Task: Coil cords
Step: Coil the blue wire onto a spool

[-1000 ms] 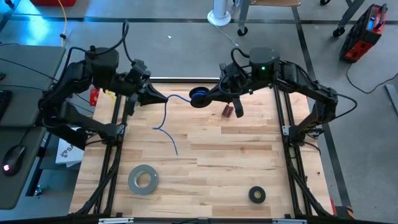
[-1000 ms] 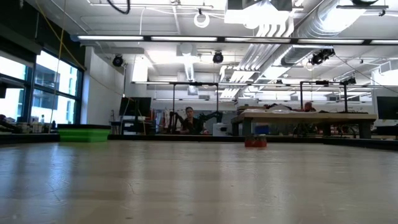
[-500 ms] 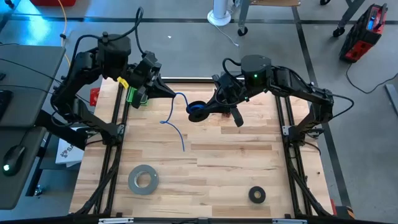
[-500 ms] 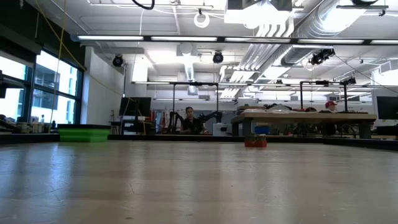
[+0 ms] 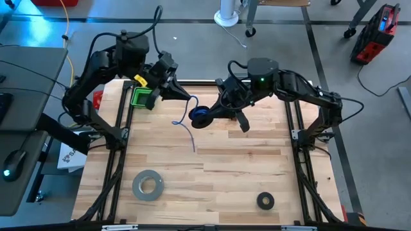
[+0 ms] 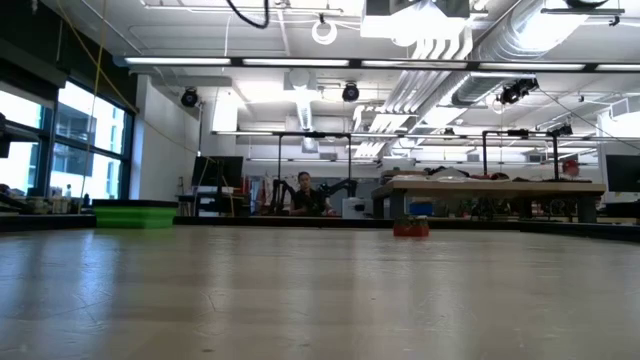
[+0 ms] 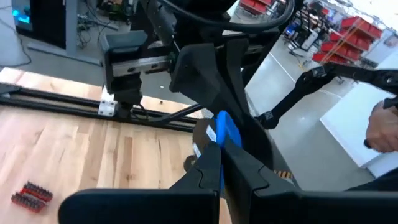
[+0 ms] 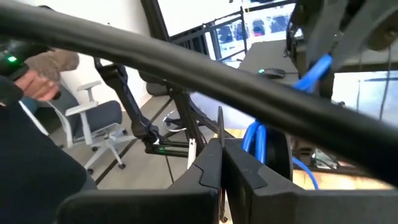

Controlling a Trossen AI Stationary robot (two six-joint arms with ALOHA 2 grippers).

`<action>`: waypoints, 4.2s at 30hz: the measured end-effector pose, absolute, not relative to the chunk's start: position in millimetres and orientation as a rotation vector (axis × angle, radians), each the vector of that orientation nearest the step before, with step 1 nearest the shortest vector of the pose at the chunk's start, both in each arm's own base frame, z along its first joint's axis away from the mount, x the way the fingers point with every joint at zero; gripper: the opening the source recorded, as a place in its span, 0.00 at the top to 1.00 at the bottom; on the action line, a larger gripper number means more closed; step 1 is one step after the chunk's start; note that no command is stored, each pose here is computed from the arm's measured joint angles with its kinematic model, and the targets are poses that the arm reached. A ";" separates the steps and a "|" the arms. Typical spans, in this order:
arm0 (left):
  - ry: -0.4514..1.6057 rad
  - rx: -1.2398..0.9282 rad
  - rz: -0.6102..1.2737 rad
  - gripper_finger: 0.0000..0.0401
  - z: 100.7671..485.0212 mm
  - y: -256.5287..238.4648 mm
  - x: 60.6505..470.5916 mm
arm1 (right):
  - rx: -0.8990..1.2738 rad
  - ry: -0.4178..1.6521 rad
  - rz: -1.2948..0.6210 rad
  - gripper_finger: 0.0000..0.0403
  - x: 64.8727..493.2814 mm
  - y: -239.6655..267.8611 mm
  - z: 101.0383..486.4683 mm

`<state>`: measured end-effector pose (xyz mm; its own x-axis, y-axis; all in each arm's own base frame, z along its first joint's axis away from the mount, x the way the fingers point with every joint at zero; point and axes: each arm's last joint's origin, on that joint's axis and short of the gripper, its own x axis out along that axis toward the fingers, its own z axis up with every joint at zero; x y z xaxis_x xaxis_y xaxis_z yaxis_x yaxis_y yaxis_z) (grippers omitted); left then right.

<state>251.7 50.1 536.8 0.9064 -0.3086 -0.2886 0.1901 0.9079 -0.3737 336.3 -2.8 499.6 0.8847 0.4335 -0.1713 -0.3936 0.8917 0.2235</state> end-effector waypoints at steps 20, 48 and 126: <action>0.283 -0.325 -0.329 1.00 536.8 54.2 273.1 | 0.178 0.066 0.531 1.00 350.0 -1.3 508.6; 0.262 -0.391 -0.431 1.00 533.3 53.9 294.4 | 0.099 -0.172 0.544 1.00 347.6 -1.9 531.2; -0.099 -0.148 0.258 0.60 424.0 46.2 314.7 | 0.157 -0.208 -0.014 1.00 332.7 -46.2 539.3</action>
<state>314.7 46.2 424.0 0.9621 0.2611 0.0788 -0.2465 0.9561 -0.1587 332.7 -46.2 539.3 0.9783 -0.0304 0.2050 -0.0021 0.9876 0.1567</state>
